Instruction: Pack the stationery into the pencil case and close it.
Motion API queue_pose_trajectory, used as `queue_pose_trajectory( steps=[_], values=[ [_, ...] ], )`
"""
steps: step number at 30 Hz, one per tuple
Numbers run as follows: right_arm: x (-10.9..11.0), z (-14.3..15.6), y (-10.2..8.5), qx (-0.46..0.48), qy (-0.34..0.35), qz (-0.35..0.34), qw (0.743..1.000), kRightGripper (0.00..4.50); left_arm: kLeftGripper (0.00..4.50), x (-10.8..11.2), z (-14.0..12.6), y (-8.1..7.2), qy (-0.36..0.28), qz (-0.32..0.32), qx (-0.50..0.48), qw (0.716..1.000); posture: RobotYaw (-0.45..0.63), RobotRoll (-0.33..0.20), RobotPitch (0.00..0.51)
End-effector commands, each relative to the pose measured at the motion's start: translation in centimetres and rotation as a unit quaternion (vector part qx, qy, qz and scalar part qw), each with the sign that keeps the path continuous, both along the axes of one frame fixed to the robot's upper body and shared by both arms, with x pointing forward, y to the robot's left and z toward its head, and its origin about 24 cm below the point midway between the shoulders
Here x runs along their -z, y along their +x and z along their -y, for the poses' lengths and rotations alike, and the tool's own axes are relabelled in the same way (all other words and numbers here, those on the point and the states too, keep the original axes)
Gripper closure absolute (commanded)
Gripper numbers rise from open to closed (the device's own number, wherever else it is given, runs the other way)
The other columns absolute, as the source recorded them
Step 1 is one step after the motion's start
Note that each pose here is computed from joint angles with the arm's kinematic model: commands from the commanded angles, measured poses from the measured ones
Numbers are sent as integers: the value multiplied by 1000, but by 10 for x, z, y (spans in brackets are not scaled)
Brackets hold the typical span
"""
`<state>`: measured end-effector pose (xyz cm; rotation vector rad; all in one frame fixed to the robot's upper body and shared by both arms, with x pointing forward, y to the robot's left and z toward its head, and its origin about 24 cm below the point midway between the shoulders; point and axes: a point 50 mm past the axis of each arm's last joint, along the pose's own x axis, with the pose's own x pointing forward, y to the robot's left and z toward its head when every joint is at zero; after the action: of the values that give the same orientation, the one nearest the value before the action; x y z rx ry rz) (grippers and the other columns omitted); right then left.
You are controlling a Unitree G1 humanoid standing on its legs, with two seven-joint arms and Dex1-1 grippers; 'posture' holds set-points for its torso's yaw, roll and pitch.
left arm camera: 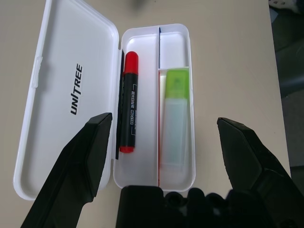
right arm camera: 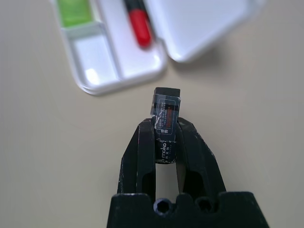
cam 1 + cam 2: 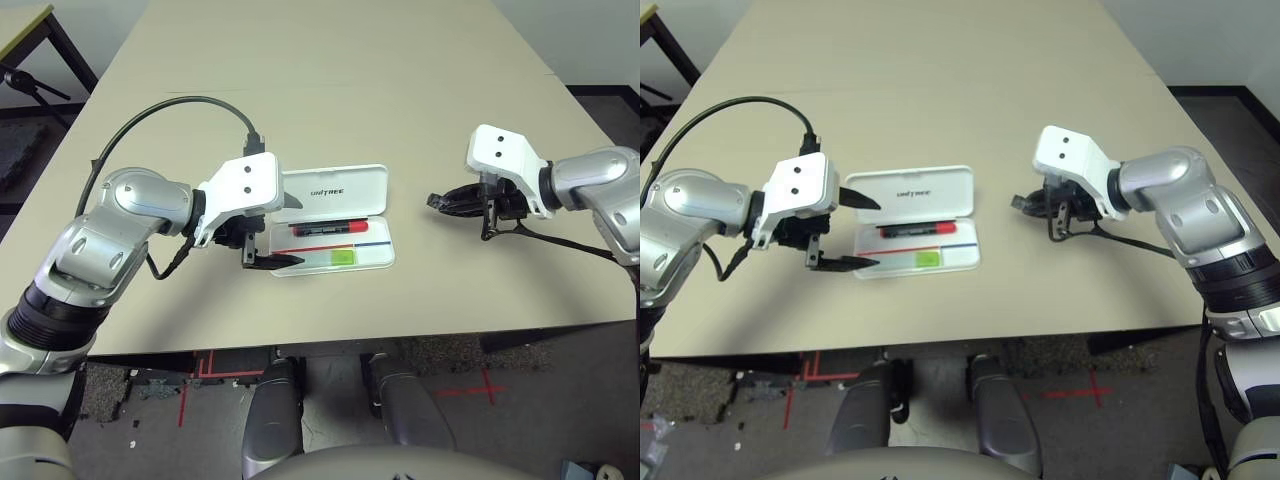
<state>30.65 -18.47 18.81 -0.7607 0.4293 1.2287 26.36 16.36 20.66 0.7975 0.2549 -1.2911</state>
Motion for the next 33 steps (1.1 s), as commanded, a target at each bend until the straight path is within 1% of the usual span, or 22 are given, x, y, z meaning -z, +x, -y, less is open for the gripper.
queue_pose_trajectory(
  steps=[1,2,7,13,27,33],
  values=[
    [0,-16,-2,-45,-4,-8,999,4176,0,1,-1,-1,9,-2,0,1000,-92,0,178],
    [1,-20,-2,-51,-2,-7,999,4176,0,2,-1,-1,9,-2,-1,1000,-76,0,180],
    [5,-36,-1,-70,-2,-4,998,4176,0,2,-1,-1,11,-1,-3,1000,-68,0,179],
    [12,-53,-4,-99,2,-7,995,4176,0,3,1,-3,10,-2,-4,1000,-60,0,176],
    [27,-63,-11,-130,-9,-32,991,4177,0,5,1,-4,10,0,-10,1000,-47,0,166],
    [30,-67,-11,-133,-6,-28,991,4176,0,5,0,-4,10,0,-13,1000,-42,0,167]
  ],
)
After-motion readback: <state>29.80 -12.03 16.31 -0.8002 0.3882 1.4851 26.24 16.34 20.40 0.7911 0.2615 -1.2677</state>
